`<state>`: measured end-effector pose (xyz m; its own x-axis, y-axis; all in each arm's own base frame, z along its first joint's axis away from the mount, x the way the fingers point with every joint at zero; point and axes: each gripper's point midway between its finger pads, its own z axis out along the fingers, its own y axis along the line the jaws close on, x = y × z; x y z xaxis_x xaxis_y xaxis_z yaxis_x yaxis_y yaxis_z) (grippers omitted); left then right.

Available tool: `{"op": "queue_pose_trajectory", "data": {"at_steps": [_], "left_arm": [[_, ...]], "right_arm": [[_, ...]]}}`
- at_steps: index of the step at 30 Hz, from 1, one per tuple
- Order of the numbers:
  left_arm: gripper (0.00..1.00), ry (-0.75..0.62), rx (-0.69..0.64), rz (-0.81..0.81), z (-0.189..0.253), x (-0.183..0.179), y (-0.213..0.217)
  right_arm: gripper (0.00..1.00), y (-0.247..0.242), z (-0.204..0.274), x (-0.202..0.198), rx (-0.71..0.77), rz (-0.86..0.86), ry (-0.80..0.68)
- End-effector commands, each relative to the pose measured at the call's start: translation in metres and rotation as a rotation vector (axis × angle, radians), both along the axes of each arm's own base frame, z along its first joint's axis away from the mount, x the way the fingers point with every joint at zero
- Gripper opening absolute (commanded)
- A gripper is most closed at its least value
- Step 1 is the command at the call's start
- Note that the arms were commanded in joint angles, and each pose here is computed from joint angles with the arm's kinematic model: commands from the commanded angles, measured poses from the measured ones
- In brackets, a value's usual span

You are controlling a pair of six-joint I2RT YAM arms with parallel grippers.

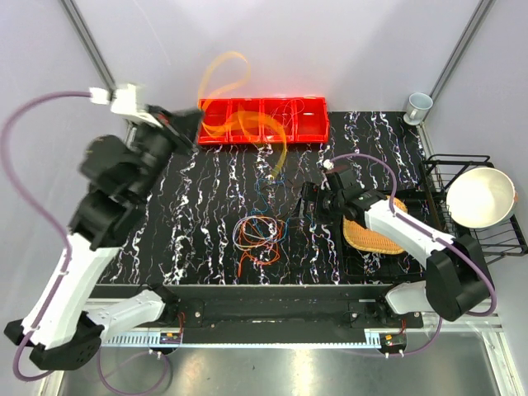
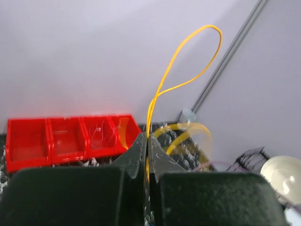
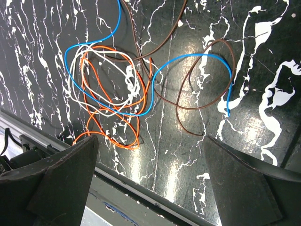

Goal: Untangle the cables

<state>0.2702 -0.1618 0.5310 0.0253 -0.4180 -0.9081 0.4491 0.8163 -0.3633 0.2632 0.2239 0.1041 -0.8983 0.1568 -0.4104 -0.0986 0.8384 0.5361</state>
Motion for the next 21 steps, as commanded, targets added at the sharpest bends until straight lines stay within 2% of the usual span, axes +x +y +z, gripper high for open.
{"op": "queue_pose_trajectory", "data": {"at_steps": [1,2,4,5,7,9,10,12,15,18,19,21], "left_arm": [[0.0,0.21,0.159,-0.074,-0.116,0.022,-0.031],[0.0,0.274,0.166,-0.084,-0.155,0.026,-0.036],[0.0,0.3,0.137,-0.126,-0.183,0.025,-0.046],[0.0,0.387,0.144,-0.147,-0.231,0.024,-0.051],[0.0,0.412,0.119,-0.224,-0.264,0.023,-0.068],[0.0,0.523,0.137,-0.29,-0.324,0.016,-0.08],[0.0,0.512,0.127,-0.312,-0.329,0.018,-0.086],[0.0,0.578,0.152,-0.362,-0.366,0.012,-0.093],[0.0,0.584,0.174,-0.422,-0.387,0.008,-0.101],[0.0,0.547,0.16,-0.519,-0.394,-0.002,-0.113],[0.0,0.496,0.138,-0.549,-0.387,-0.002,-0.118],[0.0,0.506,0.134,-0.612,-0.401,-0.014,-0.122]], "right_arm": [[0.98,0.007,0.033,0.01,0.038,0.012,-0.101],[0.98,0.007,0.035,0.011,0.039,0.011,-0.106],[0.98,0.006,0.039,0.01,0.041,0.013,-0.113],[0.98,0.006,0.04,0.009,0.043,0.013,-0.116],[0.99,0.006,0.045,0.008,0.051,0.017,-0.131],[0.99,0.007,0.049,0.007,0.064,0.026,-0.139],[1.0,0.008,0.052,0.006,0.073,0.033,-0.149],[1.0,0.012,0.054,0.004,0.098,0.053,-0.157],[1.0,0.02,0.059,-0.001,0.153,0.091,-0.168],[0.98,0.029,0.062,-0.005,0.217,0.124,-0.171],[0.98,0.032,0.06,-0.005,0.229,0.131,-0.161],[0.97,0.039,0.061,-0.005,0.256,0.165,-0.163]]}}
